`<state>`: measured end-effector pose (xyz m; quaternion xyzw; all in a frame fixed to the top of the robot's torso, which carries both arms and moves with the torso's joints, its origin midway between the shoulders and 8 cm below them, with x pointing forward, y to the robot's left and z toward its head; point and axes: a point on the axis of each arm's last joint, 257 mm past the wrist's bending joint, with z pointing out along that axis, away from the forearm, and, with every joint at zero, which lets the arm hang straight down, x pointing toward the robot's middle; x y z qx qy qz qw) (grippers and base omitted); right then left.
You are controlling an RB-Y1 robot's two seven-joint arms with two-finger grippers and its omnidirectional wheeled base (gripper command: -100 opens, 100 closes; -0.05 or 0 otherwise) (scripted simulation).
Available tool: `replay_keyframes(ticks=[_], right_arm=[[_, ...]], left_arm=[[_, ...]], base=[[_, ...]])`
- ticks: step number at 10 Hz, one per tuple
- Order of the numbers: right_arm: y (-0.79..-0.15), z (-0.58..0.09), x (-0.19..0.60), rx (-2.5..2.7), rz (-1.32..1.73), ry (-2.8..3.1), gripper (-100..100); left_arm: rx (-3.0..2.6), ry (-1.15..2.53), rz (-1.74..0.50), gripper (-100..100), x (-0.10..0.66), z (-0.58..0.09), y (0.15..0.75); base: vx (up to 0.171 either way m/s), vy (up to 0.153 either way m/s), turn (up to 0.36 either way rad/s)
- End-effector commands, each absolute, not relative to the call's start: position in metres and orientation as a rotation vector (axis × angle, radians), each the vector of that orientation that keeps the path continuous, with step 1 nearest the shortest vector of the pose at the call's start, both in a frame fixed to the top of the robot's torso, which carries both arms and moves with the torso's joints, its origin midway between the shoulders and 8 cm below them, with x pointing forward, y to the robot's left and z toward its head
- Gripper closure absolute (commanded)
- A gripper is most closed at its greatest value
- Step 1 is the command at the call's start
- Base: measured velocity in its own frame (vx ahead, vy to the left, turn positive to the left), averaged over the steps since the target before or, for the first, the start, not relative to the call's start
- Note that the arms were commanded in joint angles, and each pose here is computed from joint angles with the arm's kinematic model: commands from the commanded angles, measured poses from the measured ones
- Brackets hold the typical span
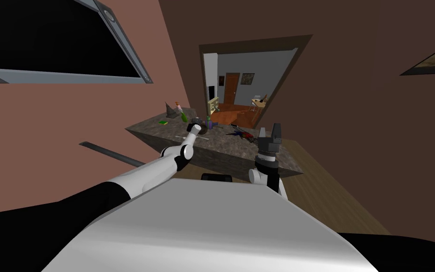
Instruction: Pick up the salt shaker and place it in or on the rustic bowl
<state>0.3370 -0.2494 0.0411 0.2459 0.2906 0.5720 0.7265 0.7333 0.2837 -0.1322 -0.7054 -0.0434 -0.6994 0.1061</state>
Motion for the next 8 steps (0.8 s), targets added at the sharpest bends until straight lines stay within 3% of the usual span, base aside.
replay_keyframes(ticks=[1,7,8], right_arm=[[-0.249,0.041,0.337,0.542,1.261,0.641,0],[-0.249,0.041,0.337,0.542,1.261,0.641,0],[-0.249,0.041,0.337,0.542,1.261,0.641,0]], left_arm=[[-2.089,-0.134,-2.054,100,0.734,-0.139,0.283],[-2.165,-0.119,-1.998,100,0.729,-0.171,0.272],[-2.166,-0.117,-1.997,-100,0.729,-0.171,0.272]], base=[[0.006,0.007,0.002],[0.005,0.007,-0.005],[0.0,0.0,0.0]])
